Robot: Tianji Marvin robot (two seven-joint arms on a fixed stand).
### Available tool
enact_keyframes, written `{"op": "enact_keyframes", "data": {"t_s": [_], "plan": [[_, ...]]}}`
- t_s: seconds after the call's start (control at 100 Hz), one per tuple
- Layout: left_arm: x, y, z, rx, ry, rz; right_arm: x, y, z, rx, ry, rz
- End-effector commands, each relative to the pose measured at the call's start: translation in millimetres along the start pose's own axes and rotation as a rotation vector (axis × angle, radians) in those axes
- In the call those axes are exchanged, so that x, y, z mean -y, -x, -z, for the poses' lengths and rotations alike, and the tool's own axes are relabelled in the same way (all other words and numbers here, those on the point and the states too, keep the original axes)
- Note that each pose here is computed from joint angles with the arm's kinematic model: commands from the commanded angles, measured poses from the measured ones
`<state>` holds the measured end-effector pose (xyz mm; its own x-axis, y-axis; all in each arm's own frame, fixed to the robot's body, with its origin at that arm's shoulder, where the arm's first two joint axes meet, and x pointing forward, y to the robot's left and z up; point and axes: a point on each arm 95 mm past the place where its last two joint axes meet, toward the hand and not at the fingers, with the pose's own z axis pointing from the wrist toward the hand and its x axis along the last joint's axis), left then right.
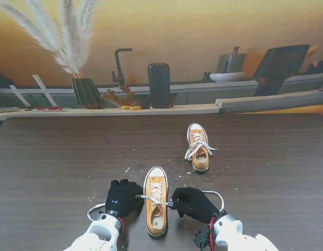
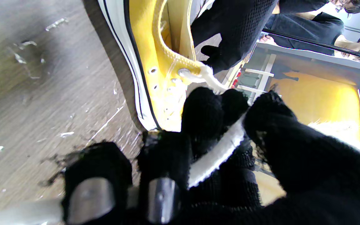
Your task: Tie the shoelaces into a bow on the shoes
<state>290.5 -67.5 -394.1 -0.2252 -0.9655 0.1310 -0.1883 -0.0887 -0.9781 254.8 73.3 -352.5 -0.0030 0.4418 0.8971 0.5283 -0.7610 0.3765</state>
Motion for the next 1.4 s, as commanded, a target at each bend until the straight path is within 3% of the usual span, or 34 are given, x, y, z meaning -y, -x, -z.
{"op": "enact_keyframes", "data": {"t_s": [0.0,0.14,0.44,0.88,1.09,1.39], "plan": [[-11.4,0.9,4.3,-0.009,0.037,0.002,1.1,-0.8,1.1,-0.005,-0.018,0.000],[-11.8,6.2,6.7,-0.048,0.005,0.077,1.5,-1.3,0.7,-0.007,-0.024,-0.001],[-8.8,9.0,19.9,-0.047,-0.198,0.375,2.4,-3.4,0.0,-0.010,-0.032,0.004],[4.7,-8.1,30.2,-0.040,-0.292,1.010,3.4,-13.8,2.8,-0.043,-0.018,0.015],[12.8,-7.4,31.2,-0.027,-0.315,1.054,-0.7,-17.0,3.8,-0.056,-0.013,0.027],[15.2,8.3,30.6,0.067,-0.344,0.882,-10.1,-17.2,2.9,-0.061,0.002,0.052]]}}
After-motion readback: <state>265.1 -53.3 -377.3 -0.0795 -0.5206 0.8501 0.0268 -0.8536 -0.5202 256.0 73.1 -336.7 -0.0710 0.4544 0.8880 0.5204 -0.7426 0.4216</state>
